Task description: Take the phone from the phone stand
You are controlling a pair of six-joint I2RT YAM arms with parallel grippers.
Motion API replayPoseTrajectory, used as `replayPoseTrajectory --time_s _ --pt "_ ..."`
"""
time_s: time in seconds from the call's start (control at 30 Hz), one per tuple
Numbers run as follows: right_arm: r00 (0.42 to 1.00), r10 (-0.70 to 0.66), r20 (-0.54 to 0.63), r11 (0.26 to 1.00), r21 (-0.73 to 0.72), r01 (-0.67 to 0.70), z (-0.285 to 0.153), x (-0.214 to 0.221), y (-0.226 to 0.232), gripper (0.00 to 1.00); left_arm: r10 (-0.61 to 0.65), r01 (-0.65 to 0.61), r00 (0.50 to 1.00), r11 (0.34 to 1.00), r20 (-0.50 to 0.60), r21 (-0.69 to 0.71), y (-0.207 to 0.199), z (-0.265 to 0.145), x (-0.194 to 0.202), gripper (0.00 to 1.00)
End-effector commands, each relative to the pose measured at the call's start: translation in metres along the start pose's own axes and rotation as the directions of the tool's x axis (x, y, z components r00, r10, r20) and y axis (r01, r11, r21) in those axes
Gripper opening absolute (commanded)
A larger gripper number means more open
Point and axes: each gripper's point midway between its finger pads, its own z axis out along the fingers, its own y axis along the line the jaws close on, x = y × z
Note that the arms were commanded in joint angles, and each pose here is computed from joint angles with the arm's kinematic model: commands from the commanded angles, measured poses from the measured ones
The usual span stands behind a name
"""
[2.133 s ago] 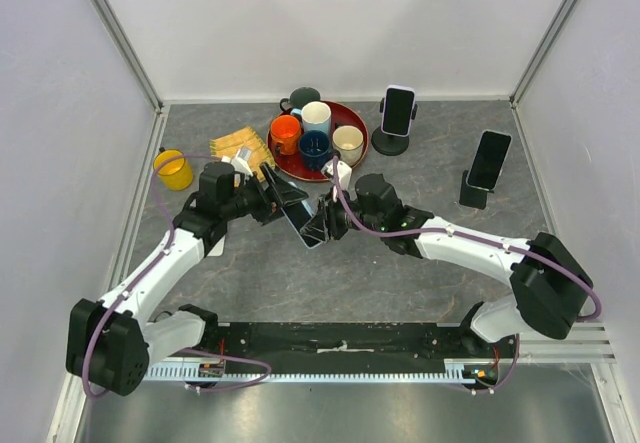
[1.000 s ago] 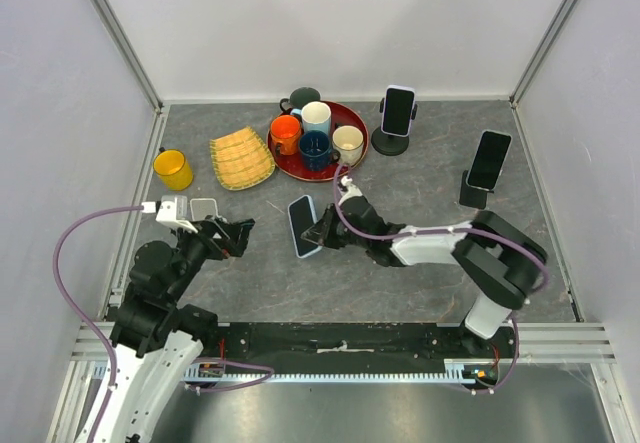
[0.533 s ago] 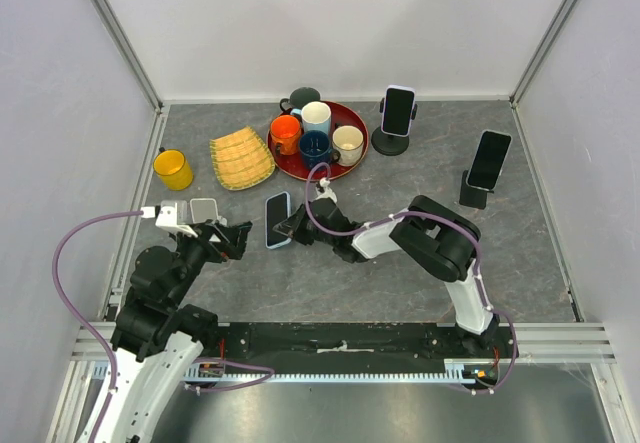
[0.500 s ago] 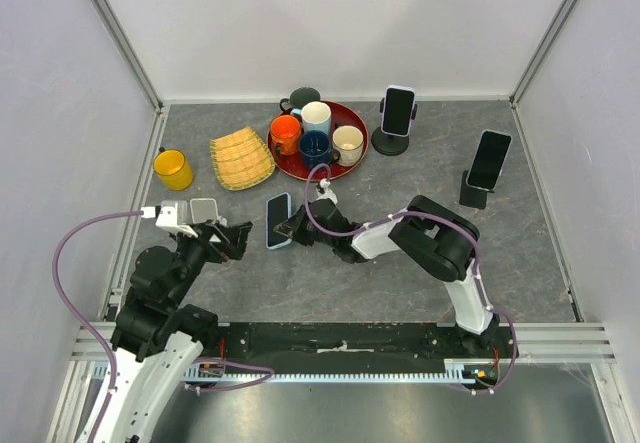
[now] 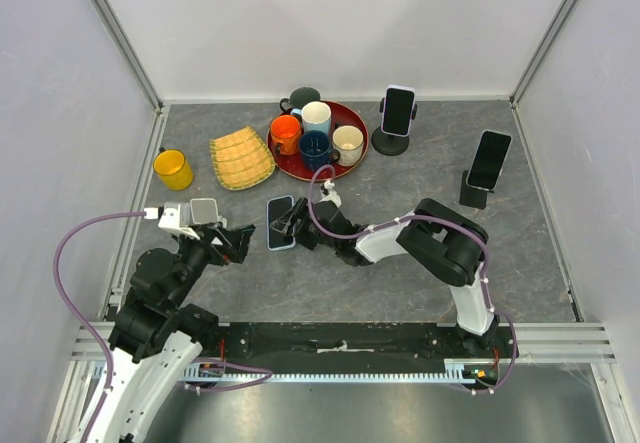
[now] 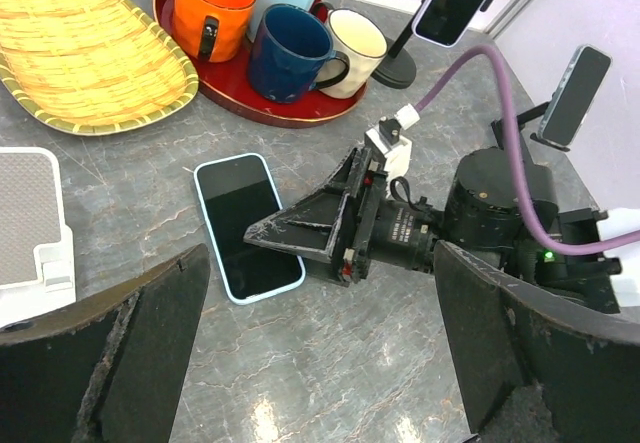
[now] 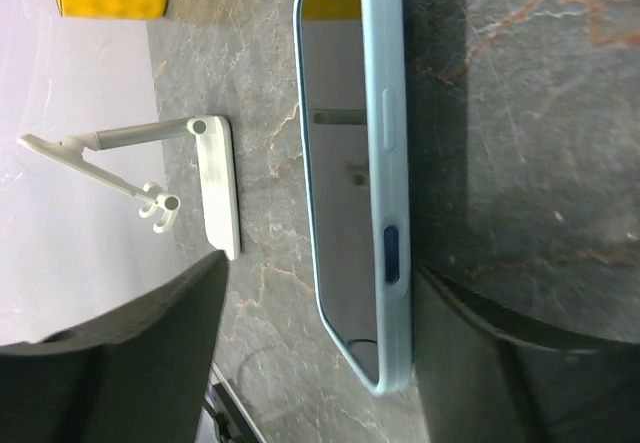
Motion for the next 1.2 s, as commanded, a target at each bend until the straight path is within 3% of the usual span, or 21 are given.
replayPoseTrajectory --time_s 0.0,0.17,0.33,0.37,0.43,0.47,0.5,0.53,0.6,0.63,0.73,0.87,0.93,1.03,1.07,1.17 --pt "0.999 -0.031 -0.008 0.994 0.101 0.032 -0.023 0.005 -0.024 0.80 0.040 -0.041 0.999 0.999 0.019 0.008 0.000 -0.002 -0.004 0.98" --pt "0.992 -0.125 -0.034 0.972 0.196 0.130 -0.046 0.007 -0.039 0.98 0.040 -0.040 0.999 0.999 0.028 0.013 -0.001 -0.003 -0.005 0.98" --pt "0.968 -0.244 -0.056 0.925 0.286 0.249 -0.079 -0.003 -0.052 0.98 0.040 -0.040 0.999 0.999 0.031 0.006 0.000 -0.004 -0.005 0.98" --pt "0.961 -0.273 -0.032 0.923 0.271 0.272 -0.089 -0.014 -0.036 0.98 0.040 -0.040 0.999 0.999 0.027 0.001 0.001 -0.004 -0.004 0.98" --pt "0.910 -0.412 -0.039 0.847 0.352 0.398 -0.108 -0.033 -0.041 0.98 0.041 -0.041 0.999 0.999 0.023 -0.012 0.003 -0.003 -0.005 0.98" --pt "0.893 -0.450 0.002 0.840 0.340 0.423 -0.117 -0.049 -0.018 0.98 0.042 -0.041 0.999 0.999 0.015 -0.019 0.004 -0.002 -0.004 0.98" --pt "0.862 -0.505 0.039 0.802 0.391 0.452 -0.127 -0.068 -0.015 0.98 0.042 -0.042 0.999 0.999 0.012 -0.027 0.005 -0.002 -0.004 0.98" --pt "0.822 -0.569 0.005 0.736 0.449 0.507 -0.140 -0.083 -0.023 0.98 0.044 -0.043 0.999 0.999 0.011 -0.032 0.006 -0.001 -0.005 0.98" --pt "0.781 -0.623 0.051 0.697 0.491 0.523 -0.161 -0.116 -0.004 0.98 0.045 -0.044 0.999 0.998 0.010 -0.054 0.009 -0.002 -0.005 0.98" --pt "0.739 -0.673 0.040 0.625 0.566 0.538 -0.177 -0.141 -0.013 0.98 0.045 -0.044 0.999 0.997 0.010 -0.063 0.011 -0.002 -0.005 0.98" --pt "0.673 -0.731 0.113 0.557 0.668 0.493 -0.219 -0.205 -0.003 0.98 0.040 -0.037 0.999 0.994 0.032 -0.103 0.018 -0.007 -0.009 0.99" --pt "0.623 -0.765 0.165 0.509 0.748 0.427 -0.264 -0.277 -0.001 0.98 0.037 -0.027 0.996 0.992 0.079 -0.124 0.023 -0.011 -0.016 0.99" --pt "0.624 -0.757 0.192 0.494 0.794 0.354 -0.289 -0.314 -0.014 0.98 0.040 -0.027 0.995 0.990 0.088 -0.140 0.026 -0.010 -0.017 0.99" --pt "0.668 -0.687 0.286 0.560 0.794 0.236 -0.315 -0.358 -0.034 0.98 0.045 -0.029 0.995 0.983 0.085 -0.181 0.032 -0.008 -0.018 0.99" --pt "0.694 -0.636 0.338 0.622 0.757 0.201 -0.314 -0.365 -0.035 0.98 0.047 -0.031 0.996 0.980 0.079 -0.198 0.034 -0.006 -0.019 0.99" --pt "0.730 -0.546 0.413 0.659 0.749 0.070 -0.321 -0.389 -0.066 0.98 0.053 -0.037 0.996 0.976 0.067 -0.213 0.036 -0.002 -0.018 0.99"
